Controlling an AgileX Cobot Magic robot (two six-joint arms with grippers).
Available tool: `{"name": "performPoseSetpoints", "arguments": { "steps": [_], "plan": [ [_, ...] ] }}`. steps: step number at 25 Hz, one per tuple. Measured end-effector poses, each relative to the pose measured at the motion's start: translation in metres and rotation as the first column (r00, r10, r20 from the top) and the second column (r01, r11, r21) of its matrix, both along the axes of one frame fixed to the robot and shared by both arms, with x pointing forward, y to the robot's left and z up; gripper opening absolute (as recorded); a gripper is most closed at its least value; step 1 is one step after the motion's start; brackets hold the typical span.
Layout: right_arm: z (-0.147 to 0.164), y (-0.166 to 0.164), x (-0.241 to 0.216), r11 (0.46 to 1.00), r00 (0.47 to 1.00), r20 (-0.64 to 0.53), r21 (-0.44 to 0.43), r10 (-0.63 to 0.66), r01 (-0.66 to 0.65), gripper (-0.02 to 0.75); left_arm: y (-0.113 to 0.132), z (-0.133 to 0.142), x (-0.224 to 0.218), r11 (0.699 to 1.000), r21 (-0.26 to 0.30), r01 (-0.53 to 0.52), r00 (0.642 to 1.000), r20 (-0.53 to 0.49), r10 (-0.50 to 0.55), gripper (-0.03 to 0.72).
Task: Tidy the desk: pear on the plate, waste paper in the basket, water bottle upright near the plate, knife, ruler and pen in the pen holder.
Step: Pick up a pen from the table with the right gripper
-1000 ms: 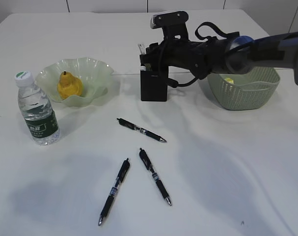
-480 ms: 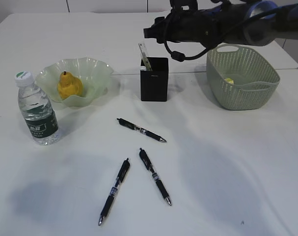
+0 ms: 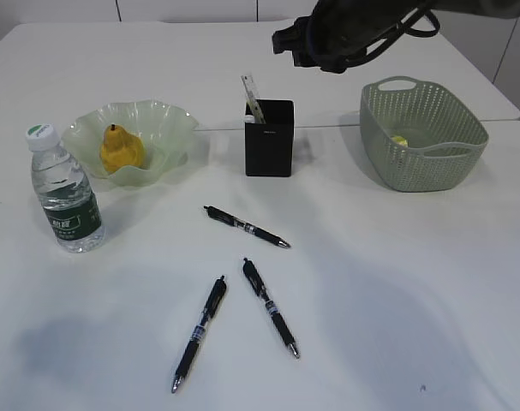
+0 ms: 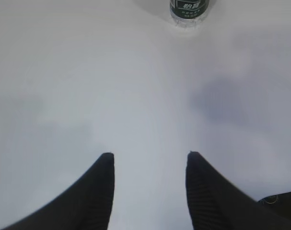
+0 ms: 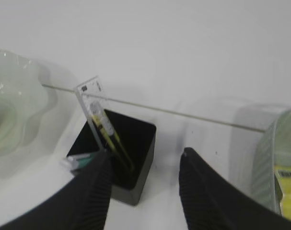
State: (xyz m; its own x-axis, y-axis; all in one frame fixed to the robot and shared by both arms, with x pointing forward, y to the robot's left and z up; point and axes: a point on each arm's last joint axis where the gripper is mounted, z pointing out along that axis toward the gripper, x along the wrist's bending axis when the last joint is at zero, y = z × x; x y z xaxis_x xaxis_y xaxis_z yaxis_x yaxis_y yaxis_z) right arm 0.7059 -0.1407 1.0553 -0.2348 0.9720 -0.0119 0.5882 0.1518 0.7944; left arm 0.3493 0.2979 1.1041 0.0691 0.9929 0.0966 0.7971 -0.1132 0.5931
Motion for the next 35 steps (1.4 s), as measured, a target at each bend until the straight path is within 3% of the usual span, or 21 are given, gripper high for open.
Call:
{"name": "performPoseSetpoints", "arguments": {
  "steps": [8,16,22,29,35],
  "plan": [
    [0.018,0.009,-0.033,0.999,0.964,-0.266,-0.043,-0.025,0.014,0.374,0.000,0.000,0.000,1.000,0.000,0.000,1.000,0.000,0.000,0.340],
    [0.018,0.023,-0.064,0.998,0.819,-0.571,0.056,0.059,-0.032,0.374,0.000,-0.001,-0.002,1.000,0.002,-0.002,1.000,-0.020,0.002,0.340],
    [0.019,0.031,-0.069,0.991,0.793,-0.599,0.128,0.115,-0.047,0.374,0.001,-0.002,-0.003,1.000,0.004,-0.005,0.999,-0.043,0.005,0.340],
    [0.019,0.057,-0.082,0.985,0.782,-0.600,0.131,0.169,-0.112,0.374,0.001,-0.003,-0.005,1.000,0.006,-0.007,0.998,-0.060,0.007,0.340],
    [0.001,0.070,-0.084,0.986,0.754,-0.636,0.118,0.165,-0.116,0.374,0.002,-0.004,-0.006,1.000,0.021,-0.011,0.997,-0.077,0.013,0.340]
  ]
}}
